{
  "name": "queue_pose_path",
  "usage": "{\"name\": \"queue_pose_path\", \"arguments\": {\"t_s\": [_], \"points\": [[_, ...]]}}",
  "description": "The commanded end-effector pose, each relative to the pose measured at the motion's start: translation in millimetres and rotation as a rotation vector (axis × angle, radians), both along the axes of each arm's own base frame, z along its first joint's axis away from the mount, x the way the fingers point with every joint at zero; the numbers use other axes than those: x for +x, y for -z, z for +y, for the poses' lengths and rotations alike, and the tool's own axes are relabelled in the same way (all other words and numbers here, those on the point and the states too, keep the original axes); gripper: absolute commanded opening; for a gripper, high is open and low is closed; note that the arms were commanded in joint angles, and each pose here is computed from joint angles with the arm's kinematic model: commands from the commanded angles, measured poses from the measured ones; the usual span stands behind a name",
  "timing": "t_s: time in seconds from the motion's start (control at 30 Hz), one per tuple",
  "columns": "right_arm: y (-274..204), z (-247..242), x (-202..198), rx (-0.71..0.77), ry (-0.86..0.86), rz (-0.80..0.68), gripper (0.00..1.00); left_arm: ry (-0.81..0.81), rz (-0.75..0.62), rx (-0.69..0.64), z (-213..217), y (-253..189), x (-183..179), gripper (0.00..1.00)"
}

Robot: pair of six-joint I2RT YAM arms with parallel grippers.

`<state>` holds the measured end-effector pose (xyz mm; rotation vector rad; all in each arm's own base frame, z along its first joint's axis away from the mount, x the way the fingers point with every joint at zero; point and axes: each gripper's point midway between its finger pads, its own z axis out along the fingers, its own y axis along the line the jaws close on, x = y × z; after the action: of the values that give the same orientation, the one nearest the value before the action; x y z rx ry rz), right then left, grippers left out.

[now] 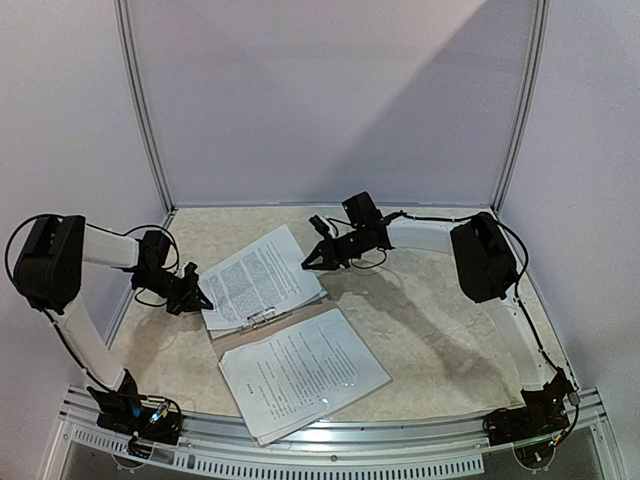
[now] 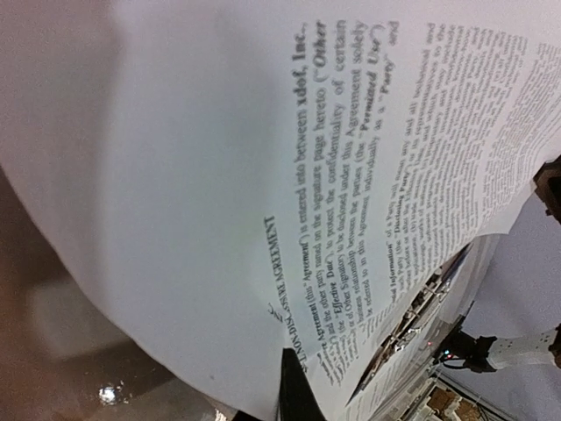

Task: Put the files into the folder
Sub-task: Place the file on the spring clip of the folder.

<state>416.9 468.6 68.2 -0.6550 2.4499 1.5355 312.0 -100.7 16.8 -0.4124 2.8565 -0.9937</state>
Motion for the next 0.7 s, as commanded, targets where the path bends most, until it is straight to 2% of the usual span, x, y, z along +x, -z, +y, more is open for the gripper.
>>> {"name": "queue_pose_path", "arguments": {"t_s": [0.0, 0.53, 0.67], "points": [[18.1, -6.3, 6.3, -0.036, 0.019, -0.009, 0.0, 0.027, 0.01, 0.037, -3.0, 5.0, -8.6, 0.03], [26.5, -11.0, -1.4, -0.058, 0.019, 0.002, 0.0, 0.036, 0.012, 0.059, -0.6, 7.5, -10.6, 0.03], [24.1, -11.3, 0.7, -0.056, 0.024, -0.008, 0.0, 0.034, 0.012, 0.059, -0.4, 7.8, -11.7, 0.06]]}}
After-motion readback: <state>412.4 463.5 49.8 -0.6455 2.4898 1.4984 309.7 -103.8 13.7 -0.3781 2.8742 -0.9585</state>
